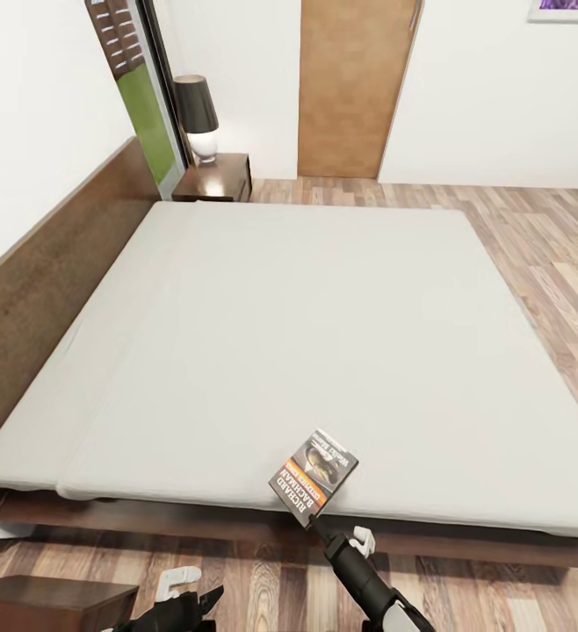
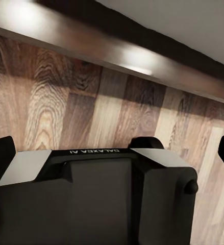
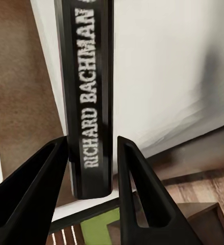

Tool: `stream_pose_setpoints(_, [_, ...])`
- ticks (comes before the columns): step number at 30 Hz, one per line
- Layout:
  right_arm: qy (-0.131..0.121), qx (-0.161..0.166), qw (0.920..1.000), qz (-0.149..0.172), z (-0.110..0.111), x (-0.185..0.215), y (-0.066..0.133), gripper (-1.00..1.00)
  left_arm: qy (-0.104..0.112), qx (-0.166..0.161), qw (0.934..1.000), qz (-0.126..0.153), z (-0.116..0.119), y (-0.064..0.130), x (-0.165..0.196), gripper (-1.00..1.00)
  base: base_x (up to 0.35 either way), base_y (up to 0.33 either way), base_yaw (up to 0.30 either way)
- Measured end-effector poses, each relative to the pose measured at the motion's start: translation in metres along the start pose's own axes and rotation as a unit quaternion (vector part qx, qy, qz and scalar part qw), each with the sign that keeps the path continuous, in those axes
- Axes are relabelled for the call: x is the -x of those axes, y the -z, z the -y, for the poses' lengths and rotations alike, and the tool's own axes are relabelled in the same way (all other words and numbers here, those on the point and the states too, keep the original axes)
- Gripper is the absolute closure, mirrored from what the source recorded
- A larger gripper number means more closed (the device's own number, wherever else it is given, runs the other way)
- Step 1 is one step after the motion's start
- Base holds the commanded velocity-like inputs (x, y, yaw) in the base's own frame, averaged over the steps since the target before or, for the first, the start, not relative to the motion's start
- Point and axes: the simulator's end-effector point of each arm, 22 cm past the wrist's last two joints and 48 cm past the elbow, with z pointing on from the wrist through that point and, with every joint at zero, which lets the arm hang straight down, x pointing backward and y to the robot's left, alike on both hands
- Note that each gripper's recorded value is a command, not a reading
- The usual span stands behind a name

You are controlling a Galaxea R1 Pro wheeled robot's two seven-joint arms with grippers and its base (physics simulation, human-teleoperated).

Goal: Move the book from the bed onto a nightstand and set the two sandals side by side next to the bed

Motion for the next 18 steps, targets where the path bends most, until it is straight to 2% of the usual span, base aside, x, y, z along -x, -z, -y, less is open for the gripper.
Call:
stream_pose_setpoints(5, [-0.019, 0.004, 0.9997, -0.018, -0.006, -0.008, 0.003, 1.00, -0.001, -0.001, 1.0000, 0.000, 0.003, 0.005, 0.000, -1.00, 0.000, 0.000, 0.000])
stream_pose_setpoints(9, [-0.062, 0.004, 0.9968, -0.050, -0.010, -0.023, 0.008, 1.00, -0.001, -0.002, 1.0000, 0.000, 0.005, 0.008, -0.001, -1.00, 0.000, 0.000, 0.000])
stream_pose_setpoints(10, [-0.069, -0.006, 0.9952, -0.069, -0.002, -0.022, 0.017, 1.00, -0.001, -0.002, 1.0000, 0.000, 0.005, 0.009, -0.001, -1.00, 0.000, 0.000, 0.000])
stream_pose_setpoints(11, [-0.066, -0.019, 0.9945, -0.079, 0.011, -0.013, 0.030, 1.00, -0.001, -0.002, 1.0000, 0.000, 0.006, 0.010, -0.001, -1.00, 0.000, 0.000, 0.000])
stream_pose_setpoints(12, [-0.051, -0.034, 0.9939, -0.092, 0.028, 0.006, 0.053, 1.00, -0.001, -0.002, 1.0000, 0.000, 0.006, 0.011, -0.002, -1.00, 0.000, 0.000, 0.000])
stream_pose_setpoints(13, [-0.037, -0.037, 0.9955, -0.079, 0.040, 0.042, 0.078, 1.00, -0.001, -0.002, 1.0000, 0.000, 0.006, 0.012, -0.002, -1.00, 0.000, 0.000, 0.000])
stream_pose_setpoints(14, [-0.029, -0.019, 0.9969, -0.070, 0.038, 0.067, 0.096, 1.00, -0.001, -0.002, 1.0000, 0.000, 0.006, 0.013, -0.002, -1.00, 0.000, 0.000, 0.000])
stream_pose_setpoints(15, [-0.022, -0.007, 0.9970, -0.074, 0.034, 0.075, 0.106, 1.00, -0.001, -0.002, 1.0000, 0.000, 0.007, 0.014, -0.002, -1.00, 0.000, 0.000, 0.000])
stream_pose_setpoints(16, [-0.008, 0.015, 0.9962, -0.085, 0.028, 0.087, 0.125, 1.00, -0.001, -0.002, 1.0000, 0.000, 0.007, 0.015, -0.003, -1.00, 0.000, 0.000, 0.000])
stream_pose_setpoints(17, [0.004, 0.035, 0.9963, -0.078, 0.022, 0.111, 0.146, 1.00, -0.001, -0.002, 1.0000, 0.000, 0.008, 0.016, -0.003, -1.00, 0.000, 0.000, 0.000])
stream_pose_setpoints(18, [0.023, 0.040, 0.9934, -0.105, 0.022, 0.124, 0.176, 1.00, -0.002, -0.005, 1.0000, 0.001, 0.009, 0.016, -0.002, -1.00, 0.000, 0.000, 0.000])
